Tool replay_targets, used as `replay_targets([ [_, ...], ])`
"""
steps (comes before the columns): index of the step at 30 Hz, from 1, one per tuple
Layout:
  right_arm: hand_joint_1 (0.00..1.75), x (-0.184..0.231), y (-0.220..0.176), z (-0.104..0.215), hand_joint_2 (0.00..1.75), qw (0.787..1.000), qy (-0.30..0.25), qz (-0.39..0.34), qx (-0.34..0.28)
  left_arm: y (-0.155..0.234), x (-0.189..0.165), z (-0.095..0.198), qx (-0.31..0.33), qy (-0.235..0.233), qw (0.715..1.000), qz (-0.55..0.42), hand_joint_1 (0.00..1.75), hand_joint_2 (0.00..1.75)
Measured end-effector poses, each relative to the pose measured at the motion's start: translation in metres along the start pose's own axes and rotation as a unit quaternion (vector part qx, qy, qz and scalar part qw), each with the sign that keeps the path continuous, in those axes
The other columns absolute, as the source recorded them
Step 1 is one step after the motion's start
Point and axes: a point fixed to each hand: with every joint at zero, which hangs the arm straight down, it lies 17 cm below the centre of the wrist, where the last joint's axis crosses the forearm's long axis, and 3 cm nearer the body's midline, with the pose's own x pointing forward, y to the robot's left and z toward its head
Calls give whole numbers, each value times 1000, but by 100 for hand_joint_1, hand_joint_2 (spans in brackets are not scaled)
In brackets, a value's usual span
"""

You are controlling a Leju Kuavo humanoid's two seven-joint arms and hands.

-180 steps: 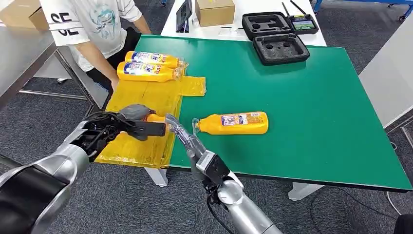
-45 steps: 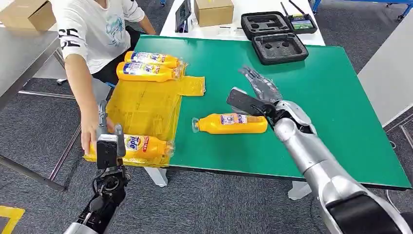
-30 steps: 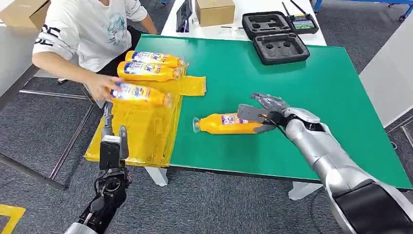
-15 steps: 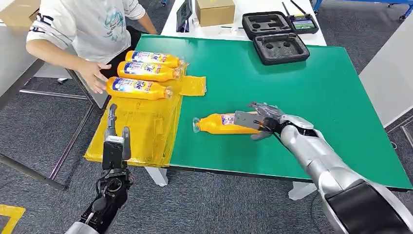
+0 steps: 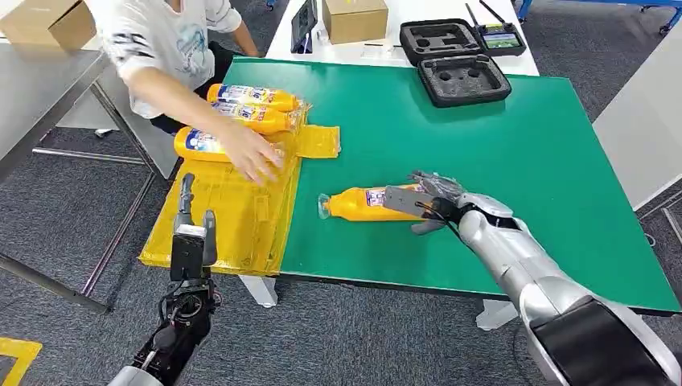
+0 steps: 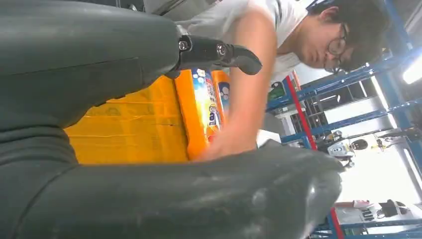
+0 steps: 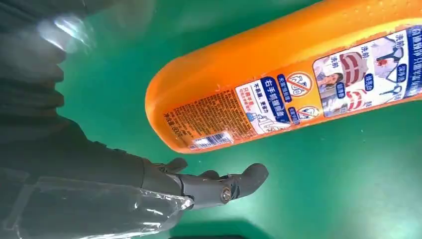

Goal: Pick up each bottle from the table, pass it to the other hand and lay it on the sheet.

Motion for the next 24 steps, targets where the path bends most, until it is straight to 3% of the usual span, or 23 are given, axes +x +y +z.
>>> replay_targets([
  [15, 0, 15, 16, -4, 175, 1000, 3, 4, 16, 0, -3, 4, 0, 5, 1000, 0, 0, 0],
  [24, 0, 35, -3, -10, 175, 1000, -19, -1, -9, -1, -8, 15, -3, 15, 1000, -1, 0, 0],
])
